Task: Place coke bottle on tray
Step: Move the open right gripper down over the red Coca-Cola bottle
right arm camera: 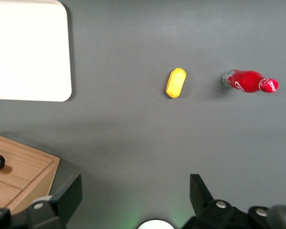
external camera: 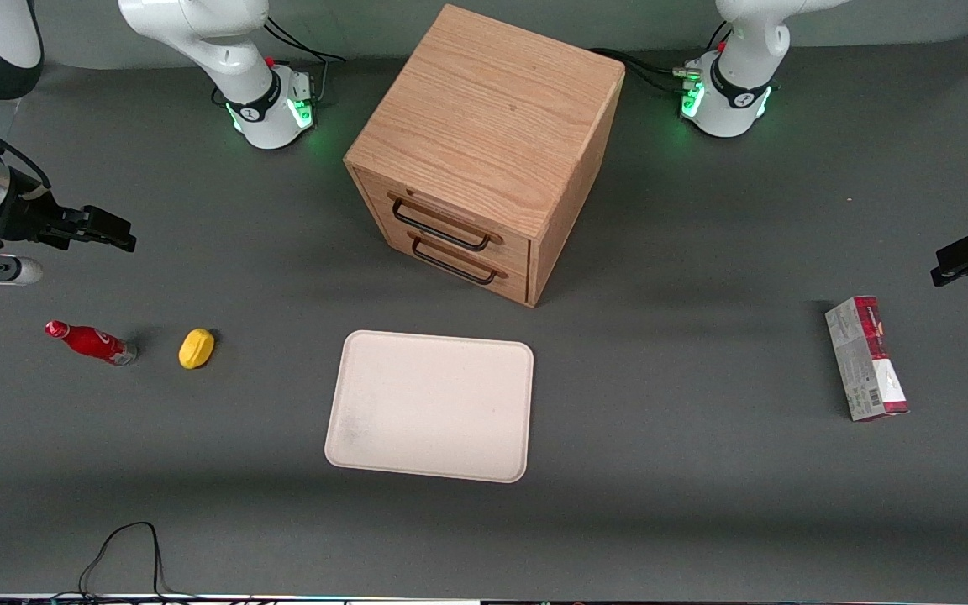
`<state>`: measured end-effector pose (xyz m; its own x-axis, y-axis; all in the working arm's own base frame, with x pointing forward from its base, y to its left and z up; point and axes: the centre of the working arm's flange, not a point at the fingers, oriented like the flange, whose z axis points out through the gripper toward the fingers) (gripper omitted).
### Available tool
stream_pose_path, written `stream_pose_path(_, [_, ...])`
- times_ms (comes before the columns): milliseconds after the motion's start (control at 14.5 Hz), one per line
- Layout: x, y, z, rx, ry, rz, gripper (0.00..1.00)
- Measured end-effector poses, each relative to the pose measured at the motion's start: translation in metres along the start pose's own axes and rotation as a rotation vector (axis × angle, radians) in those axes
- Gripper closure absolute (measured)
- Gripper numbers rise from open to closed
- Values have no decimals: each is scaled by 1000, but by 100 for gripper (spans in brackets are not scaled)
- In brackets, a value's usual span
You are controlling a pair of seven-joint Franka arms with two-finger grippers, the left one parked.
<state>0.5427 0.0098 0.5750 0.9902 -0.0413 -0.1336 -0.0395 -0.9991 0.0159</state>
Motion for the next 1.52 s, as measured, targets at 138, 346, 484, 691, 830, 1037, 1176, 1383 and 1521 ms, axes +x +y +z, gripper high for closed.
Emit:
stream_pose_path(138, [1,0,0,-14,-3,-10,0])
stream_pose_path(346, [0,4,-6,-21,-5,-17,0])
stream_pose_path(484, [0,6,-10,-22,-1,-15,0])
stream_pose_path(691, [-1,9,-16,-20,12,-8,0])
stream_pose_path(830, [-1,12,-18,-20,15,-4,0])
stream_pose_path(1037, [0,14,-20,-19,18,1,0])
stream_pose_path(1176, [-1,17,-23,-18,25,6,0])
stream_pose_path(1383, [-1,45,-21,-16,12,55,0])
stream_pose_path(1521, [4,82,-19,-17,10,116,0])
